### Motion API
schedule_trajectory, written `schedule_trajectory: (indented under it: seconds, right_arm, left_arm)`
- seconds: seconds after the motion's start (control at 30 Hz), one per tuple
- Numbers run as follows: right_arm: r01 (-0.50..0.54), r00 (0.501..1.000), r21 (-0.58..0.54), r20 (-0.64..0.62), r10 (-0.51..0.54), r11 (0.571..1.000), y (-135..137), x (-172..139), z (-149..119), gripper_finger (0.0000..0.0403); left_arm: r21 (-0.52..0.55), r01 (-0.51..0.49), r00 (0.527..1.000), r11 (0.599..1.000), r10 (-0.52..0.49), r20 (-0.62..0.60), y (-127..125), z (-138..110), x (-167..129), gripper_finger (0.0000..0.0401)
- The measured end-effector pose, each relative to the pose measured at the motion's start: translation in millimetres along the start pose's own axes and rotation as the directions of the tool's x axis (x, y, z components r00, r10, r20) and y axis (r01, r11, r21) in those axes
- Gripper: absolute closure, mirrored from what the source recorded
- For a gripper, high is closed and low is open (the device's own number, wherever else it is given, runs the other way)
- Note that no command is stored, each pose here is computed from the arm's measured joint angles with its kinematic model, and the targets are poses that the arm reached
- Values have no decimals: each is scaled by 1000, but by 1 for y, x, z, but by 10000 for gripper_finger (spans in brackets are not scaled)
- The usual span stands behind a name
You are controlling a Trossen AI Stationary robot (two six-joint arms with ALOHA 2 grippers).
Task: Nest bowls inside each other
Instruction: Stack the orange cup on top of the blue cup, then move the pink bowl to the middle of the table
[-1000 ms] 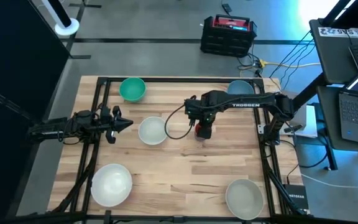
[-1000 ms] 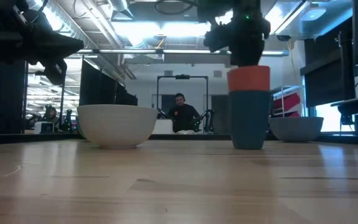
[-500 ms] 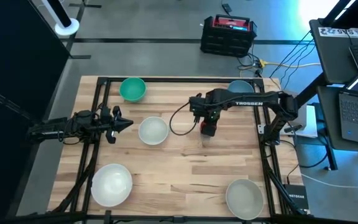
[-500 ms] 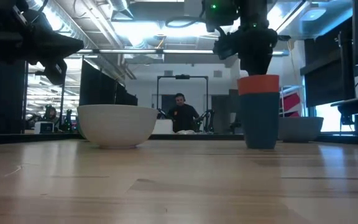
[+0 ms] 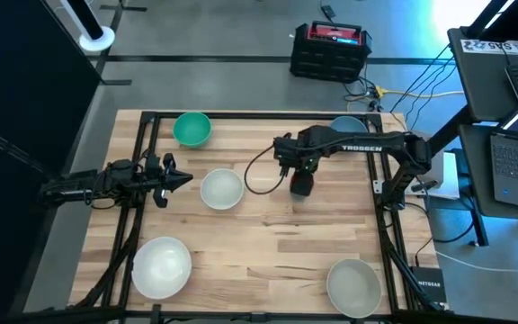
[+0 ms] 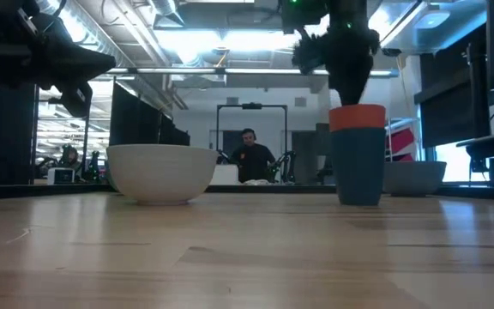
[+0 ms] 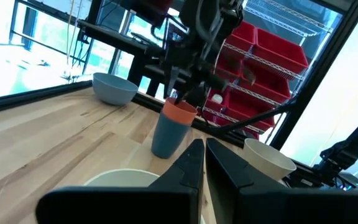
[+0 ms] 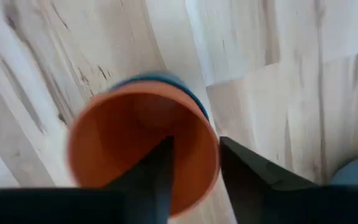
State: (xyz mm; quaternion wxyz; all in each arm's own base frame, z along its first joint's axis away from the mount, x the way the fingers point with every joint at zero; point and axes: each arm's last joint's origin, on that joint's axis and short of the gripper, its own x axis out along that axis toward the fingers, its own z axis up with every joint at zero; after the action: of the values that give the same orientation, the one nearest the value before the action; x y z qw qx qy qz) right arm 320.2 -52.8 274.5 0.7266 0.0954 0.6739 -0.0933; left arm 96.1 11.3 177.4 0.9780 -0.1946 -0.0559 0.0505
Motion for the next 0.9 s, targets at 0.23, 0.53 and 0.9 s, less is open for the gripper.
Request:
schedule_trajectory:
  seconds: [0.23,0.53,0.9]
  right_arm:
    - [-22,989,-6,145,22,1000,2,-42,12,234]
    - [-56,962,-20,266,60,998,4,-85,16,204]
    - [-30,949,-94,311,58,995,20,-105,-36,209]
  left_arm:
    - [-39,19,999,999,-18,45,-2,4,0,401]
    - [-94,28,997,995,-21,80,-6,17,-2,400]
    - [20,177,758,984,-123,-641,-65,100,11,309]
